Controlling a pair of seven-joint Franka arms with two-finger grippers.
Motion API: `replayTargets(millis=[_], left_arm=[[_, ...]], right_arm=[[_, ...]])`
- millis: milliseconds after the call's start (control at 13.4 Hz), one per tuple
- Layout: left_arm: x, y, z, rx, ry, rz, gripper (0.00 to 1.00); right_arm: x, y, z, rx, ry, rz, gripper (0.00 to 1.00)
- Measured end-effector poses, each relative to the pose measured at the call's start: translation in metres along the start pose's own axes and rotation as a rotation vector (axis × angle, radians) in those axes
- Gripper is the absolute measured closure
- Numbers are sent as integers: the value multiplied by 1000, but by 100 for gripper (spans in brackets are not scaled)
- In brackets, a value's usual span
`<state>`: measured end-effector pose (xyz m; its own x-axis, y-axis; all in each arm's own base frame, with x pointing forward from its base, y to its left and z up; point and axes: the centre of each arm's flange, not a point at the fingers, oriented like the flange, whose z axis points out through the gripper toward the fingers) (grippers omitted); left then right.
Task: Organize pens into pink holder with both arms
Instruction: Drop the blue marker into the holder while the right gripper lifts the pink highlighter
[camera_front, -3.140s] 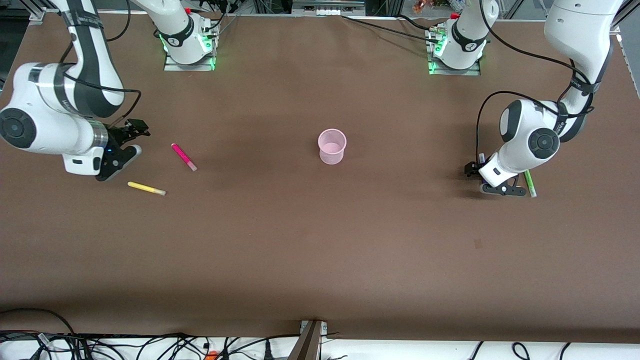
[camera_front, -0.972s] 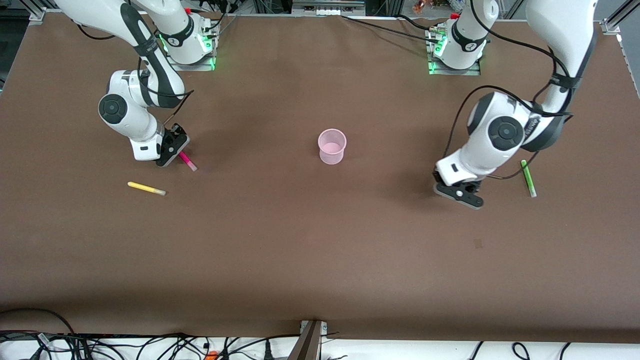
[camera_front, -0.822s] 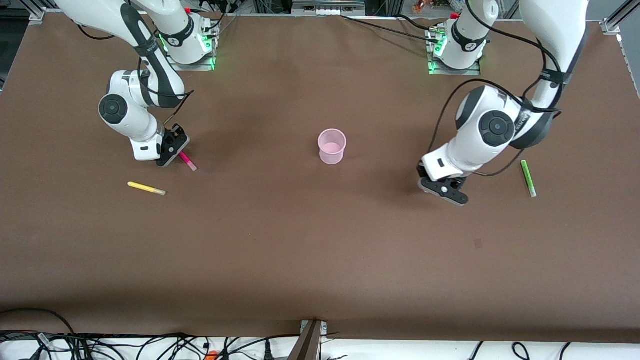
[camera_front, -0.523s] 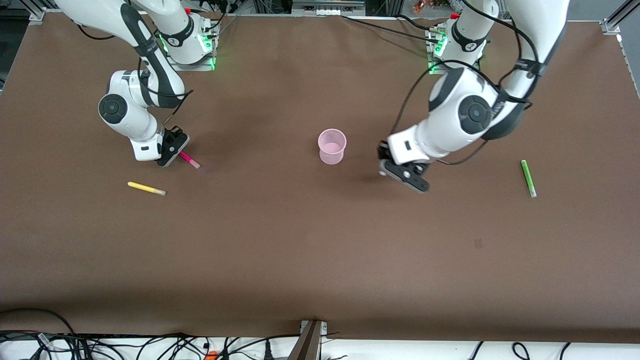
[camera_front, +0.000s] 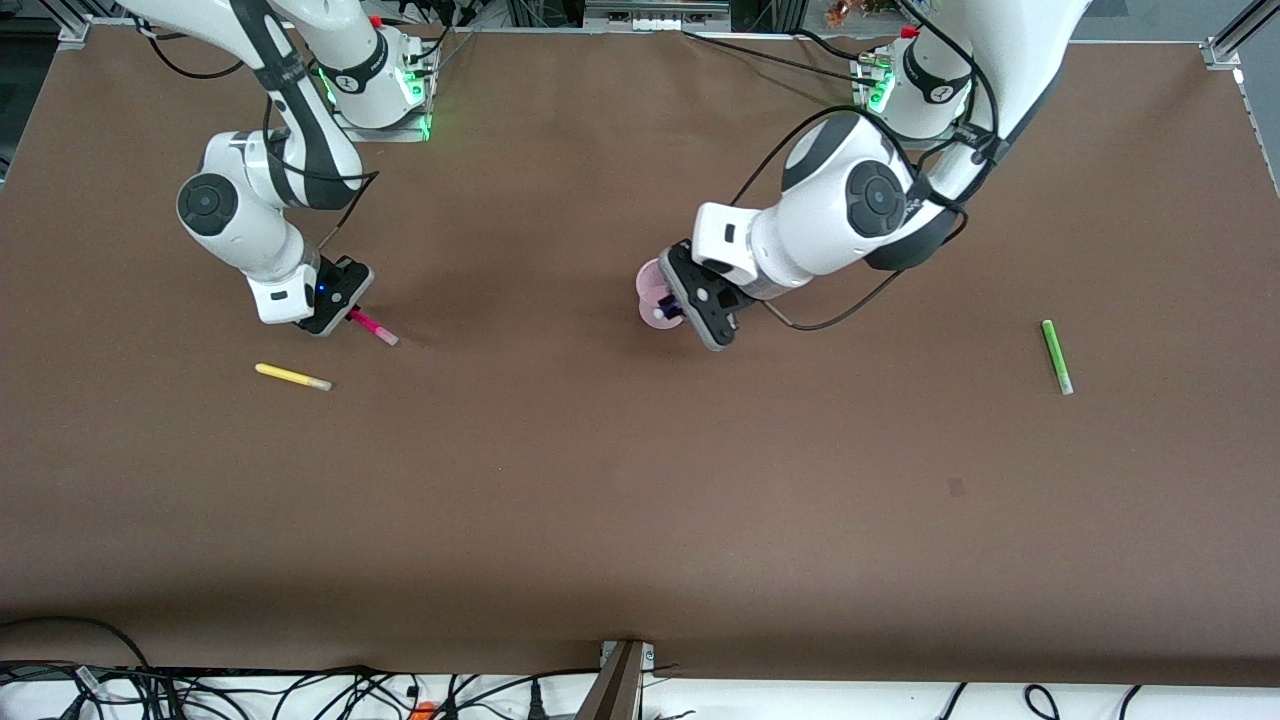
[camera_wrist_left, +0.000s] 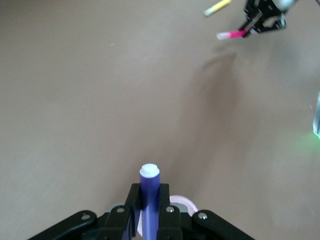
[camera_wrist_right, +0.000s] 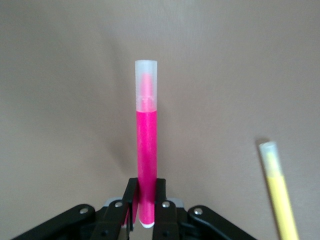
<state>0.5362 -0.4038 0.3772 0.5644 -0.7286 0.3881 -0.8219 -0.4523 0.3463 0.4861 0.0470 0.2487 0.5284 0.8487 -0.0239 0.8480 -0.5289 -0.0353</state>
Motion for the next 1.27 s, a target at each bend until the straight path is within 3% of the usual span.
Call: replayTargets(millis=[299,523,972,1271], left_arm=[[0,3,45,-46,53,187,82],[-5,11,65,-86,46,210,82],[-27,26,93,-123,-14,225,82],[-29,30,96,-129,-20,228,46]], right_arm=[[26,27,-77,51,-36,-16,83],[40,49,-125,20,-78,-23,83],[46,58,-131,2,-99,-5,83],[44,58,-130,9,-114,8,83]])
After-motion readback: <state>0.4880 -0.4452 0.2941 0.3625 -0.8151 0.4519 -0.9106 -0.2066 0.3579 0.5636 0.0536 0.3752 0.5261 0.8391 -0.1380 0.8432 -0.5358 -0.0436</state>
